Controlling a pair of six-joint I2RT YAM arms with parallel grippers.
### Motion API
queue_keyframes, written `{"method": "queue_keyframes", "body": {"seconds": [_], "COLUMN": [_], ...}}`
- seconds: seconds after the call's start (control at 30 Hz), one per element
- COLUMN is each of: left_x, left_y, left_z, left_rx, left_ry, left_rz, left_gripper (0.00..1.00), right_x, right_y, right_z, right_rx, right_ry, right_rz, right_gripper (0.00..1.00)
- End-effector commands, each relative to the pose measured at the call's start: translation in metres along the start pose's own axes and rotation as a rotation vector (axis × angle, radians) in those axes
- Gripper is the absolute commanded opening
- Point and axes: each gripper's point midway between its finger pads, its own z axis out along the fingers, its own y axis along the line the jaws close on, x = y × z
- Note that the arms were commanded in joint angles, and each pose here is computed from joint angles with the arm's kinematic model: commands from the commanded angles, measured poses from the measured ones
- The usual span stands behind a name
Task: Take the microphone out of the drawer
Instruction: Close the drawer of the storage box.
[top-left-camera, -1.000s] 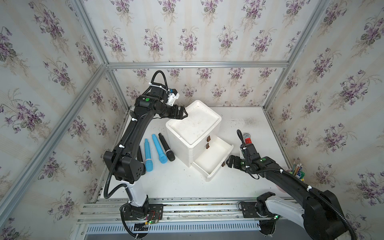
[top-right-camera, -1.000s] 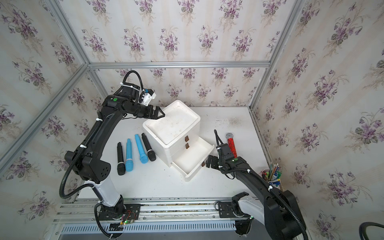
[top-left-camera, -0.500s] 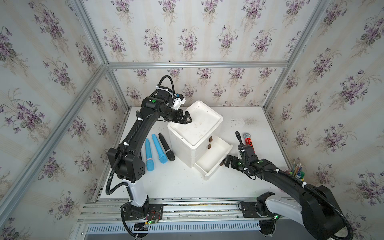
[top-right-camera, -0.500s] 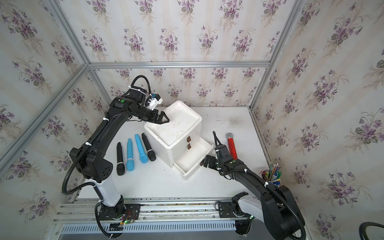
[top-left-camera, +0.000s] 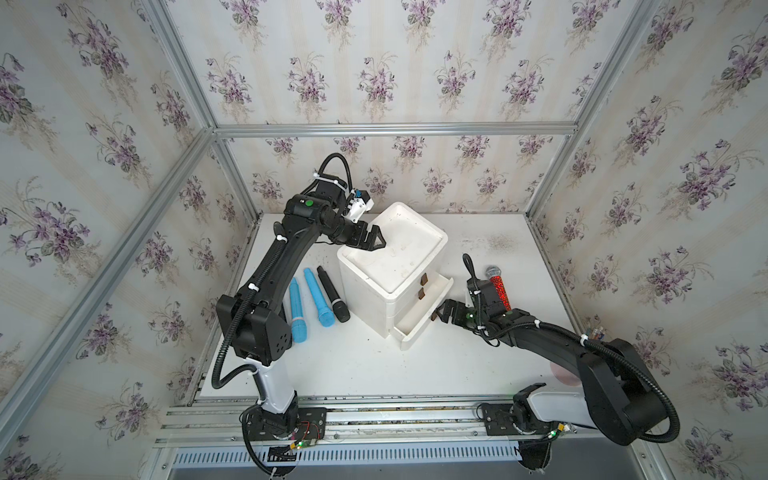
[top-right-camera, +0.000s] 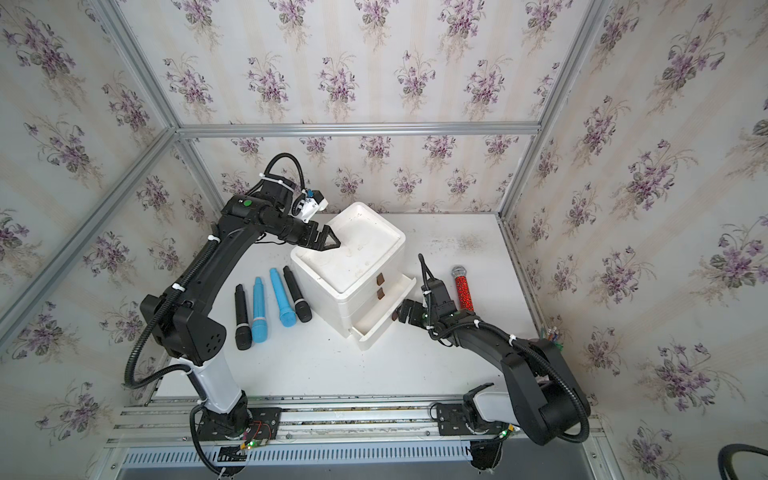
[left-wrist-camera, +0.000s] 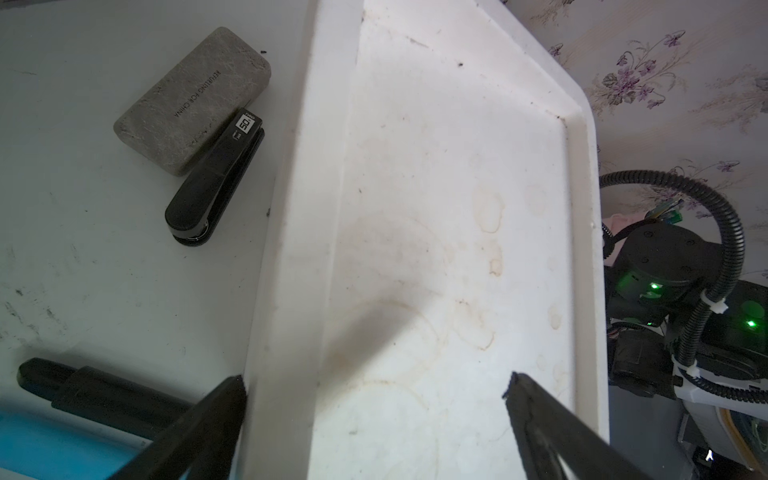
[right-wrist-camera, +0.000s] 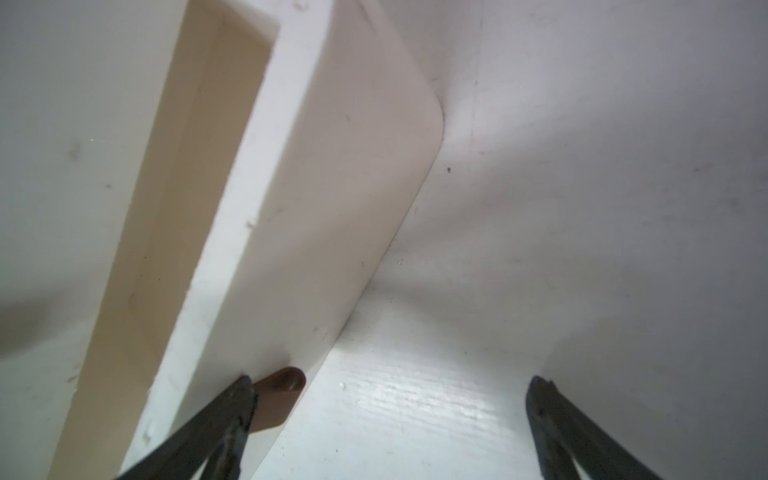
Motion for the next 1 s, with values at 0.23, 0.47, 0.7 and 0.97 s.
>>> {"method": "queue_keyframes", "body": {"seconds": [0.23, 0.47, 0.7, 0.97], "left_x": [0.008, 0.008, 0.007, 0.007], "left_y": [-0.026, -0.03, -0.036, -0.038], "left_z": [0.004, 0.003, 0.008, 0.014], "left_rx": [0.093, 0.11, 0.137, 0.143], "left_ry": [0.034, 0.031, 0.041, 0.049], "left_rz": [0.016, 0.016, 0.016, 0.016], "left_gripper": [0.99, 0.99, 0.99, 0.99], "right_x": [-0.019, -0.021, -0.025, -0.03], "right_y": [0.03, 0.039, 0.046, 0.046], "right_z": [0.015, 0.021, 0.023, 0.02], "right_rx": [-0.081, -0.104, -0.135, -0.123], "right_ry": [-0.035, -0.033, -0.047, -0.066], "right_rz": [-0.014, -0.017, 0.0, -0.001], "right_gripper": [1.0, 1.0, 1.0, 1.0]}}
